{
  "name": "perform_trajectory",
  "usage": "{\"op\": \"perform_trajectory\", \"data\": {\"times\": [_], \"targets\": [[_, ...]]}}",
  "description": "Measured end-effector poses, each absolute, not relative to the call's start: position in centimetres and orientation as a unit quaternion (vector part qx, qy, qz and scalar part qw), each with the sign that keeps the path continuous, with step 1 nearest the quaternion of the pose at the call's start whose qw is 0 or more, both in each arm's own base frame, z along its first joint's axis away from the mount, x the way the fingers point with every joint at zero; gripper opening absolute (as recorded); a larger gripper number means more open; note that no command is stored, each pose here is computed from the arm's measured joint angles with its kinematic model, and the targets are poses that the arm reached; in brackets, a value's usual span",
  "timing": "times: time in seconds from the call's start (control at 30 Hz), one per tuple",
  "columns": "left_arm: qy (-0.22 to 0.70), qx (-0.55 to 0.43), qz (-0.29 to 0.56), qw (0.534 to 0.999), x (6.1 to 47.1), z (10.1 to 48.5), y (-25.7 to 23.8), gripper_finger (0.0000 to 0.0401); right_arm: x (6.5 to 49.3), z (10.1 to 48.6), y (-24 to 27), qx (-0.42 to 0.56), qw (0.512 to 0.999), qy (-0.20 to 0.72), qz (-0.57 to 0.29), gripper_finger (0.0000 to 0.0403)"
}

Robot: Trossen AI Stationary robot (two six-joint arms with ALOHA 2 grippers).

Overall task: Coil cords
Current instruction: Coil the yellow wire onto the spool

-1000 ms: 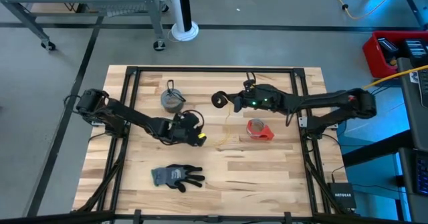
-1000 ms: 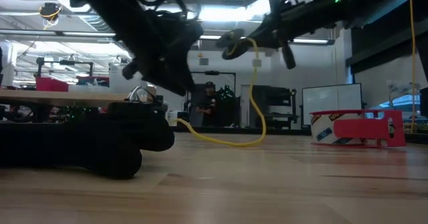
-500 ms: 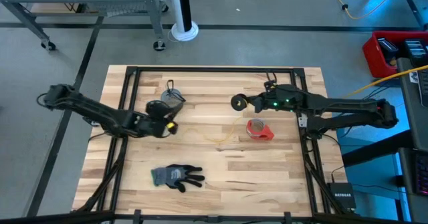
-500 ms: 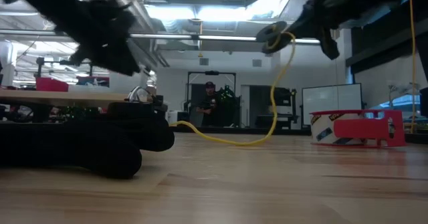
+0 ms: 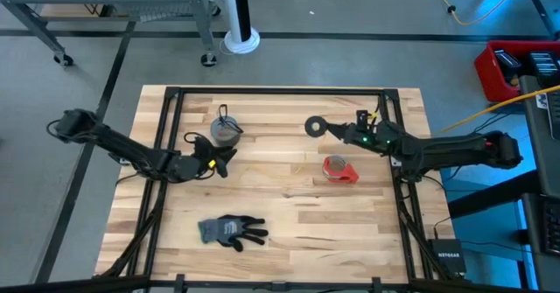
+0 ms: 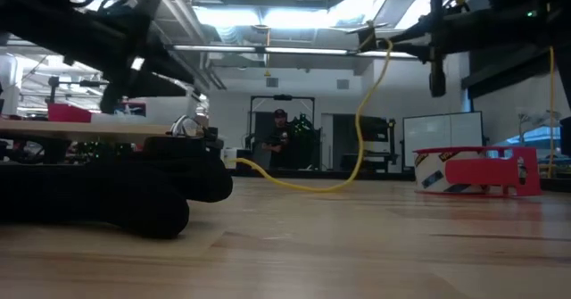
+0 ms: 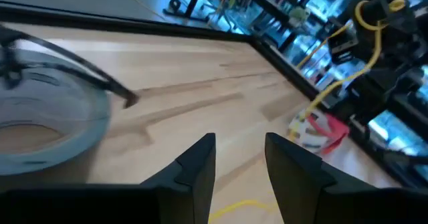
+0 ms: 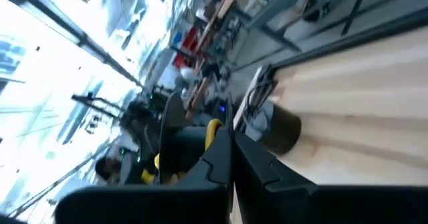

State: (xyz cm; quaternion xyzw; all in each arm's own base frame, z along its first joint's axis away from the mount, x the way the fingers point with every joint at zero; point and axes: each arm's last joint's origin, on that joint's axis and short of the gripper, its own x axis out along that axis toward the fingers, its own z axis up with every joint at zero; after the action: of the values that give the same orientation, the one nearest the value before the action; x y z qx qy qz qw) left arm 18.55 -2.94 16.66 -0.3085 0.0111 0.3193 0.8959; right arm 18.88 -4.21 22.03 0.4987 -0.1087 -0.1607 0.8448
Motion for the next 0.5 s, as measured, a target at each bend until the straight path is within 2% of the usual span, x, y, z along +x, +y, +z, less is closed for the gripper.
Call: {"op": "perform_trajectory", "data": {"times": [0.23,0.5], "targets": [[0.019,-0.252,0.325,0.911,22.7,15.0,-3.4,0.0123,20.8,20.6,-4.5,0.490,0.853,-0.105,-0.148,0.0007],[0.060,-0.090,0.333,0.937,29.9,14.2,-3.9,0.0123,22.2,20.0,-4.7,0.492,0.852,-0.126,-0.130,0.0007]]}}
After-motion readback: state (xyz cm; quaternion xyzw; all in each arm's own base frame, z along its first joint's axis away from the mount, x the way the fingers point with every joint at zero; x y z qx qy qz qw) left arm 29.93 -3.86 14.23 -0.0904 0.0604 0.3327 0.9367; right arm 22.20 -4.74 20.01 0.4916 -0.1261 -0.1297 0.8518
